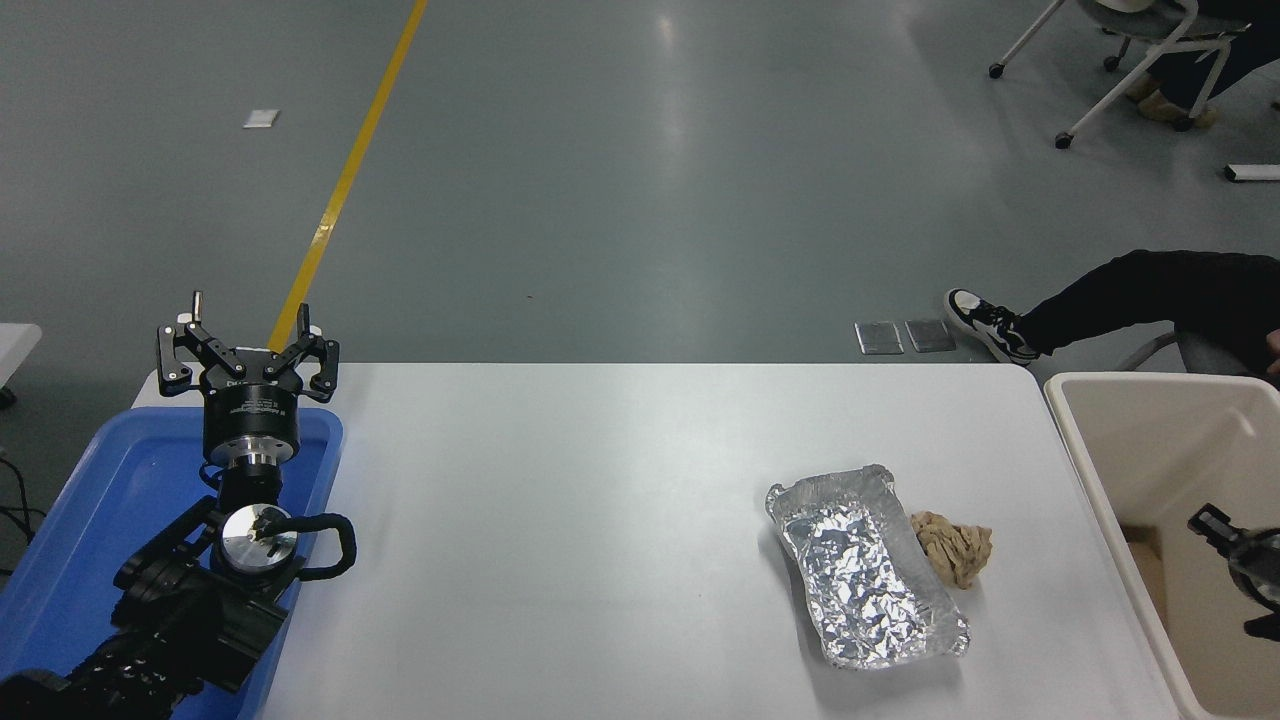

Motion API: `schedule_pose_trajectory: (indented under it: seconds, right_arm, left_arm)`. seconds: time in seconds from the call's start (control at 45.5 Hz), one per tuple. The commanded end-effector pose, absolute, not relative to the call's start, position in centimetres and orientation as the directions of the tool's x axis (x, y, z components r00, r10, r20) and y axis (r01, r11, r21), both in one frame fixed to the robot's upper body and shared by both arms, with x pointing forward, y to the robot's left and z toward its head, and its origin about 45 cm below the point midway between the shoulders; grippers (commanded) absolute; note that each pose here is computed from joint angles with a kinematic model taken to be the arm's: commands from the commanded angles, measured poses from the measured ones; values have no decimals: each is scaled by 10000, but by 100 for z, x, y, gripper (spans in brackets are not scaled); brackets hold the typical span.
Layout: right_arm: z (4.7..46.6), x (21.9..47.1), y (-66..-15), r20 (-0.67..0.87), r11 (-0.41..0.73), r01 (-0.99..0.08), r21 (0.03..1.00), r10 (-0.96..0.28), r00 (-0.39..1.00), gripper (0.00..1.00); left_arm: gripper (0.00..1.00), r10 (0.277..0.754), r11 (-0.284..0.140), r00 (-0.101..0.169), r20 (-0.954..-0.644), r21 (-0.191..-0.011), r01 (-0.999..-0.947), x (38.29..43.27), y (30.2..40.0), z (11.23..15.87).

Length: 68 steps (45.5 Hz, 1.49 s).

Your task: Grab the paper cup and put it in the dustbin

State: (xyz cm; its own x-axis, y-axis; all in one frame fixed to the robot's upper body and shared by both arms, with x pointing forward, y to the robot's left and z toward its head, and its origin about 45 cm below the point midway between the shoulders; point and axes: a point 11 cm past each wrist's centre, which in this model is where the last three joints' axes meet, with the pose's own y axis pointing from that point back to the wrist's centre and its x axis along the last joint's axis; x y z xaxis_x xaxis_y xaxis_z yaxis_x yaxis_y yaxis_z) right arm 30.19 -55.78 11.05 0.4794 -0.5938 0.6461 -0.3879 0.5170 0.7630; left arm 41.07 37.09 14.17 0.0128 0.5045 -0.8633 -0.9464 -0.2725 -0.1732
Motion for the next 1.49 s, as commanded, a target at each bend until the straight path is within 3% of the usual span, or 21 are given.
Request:
schedule_pose_trajectory:
  seconds: [0.0,0.11,0.374,0.549,0.725,0.923,1.253,1.473]
  right_arm:
    - [1803,3331,-5343,6343,4404,-4567,7730,-5223,5700,100]
    - [2103,3423,-5116,5937,3834,-4541,8042,-4814,6448,100]
    - [2947,3733,-3938,4254,825,-4251,9014,-3523,8336,100]
    - [3280,3770,-3245,3771,183,-3828,9237,-2211,8994,100]
    - [3453,3750,-2604,3336,-113,-3360,9418,-933,9381,100]
    - [3528,3555,-2176,2211,-147,-2208,9752,218,9750,100]
    - [3683,3373,-1874,1638,-432,-1621,9858,402,9857,100]
    - [3649,3342,-1785,1546,127,-1558,9877,678,9856,100]
  left_arm:
    - [99,5053,-2717,129,-8629,-1733,-9466,4105,3709,1416]
    - [99,5053,-2714,144,-8628,-1747,-9465,4110,3707,1422]
    - [99,5053,-2717,129,-8629,-1733,-9466,4105,3709,1416]
    - [99,5042,-2728,126,-8635,-1731,-9464,4105,3710,1416]
    - [99,5046,-2738,96,-8633,-1706,-9465,4100,3712,1408]
    - [99,5046,-2738,96,-8633,-1706,-9465,4100,3712,1408]
    - [99,5046,-2751,96,-8633,-1713,-9460,4099,3714,1409]
    - [99,5035,-2774,93,-8639,-1718,-9453,4098,3716,1409]
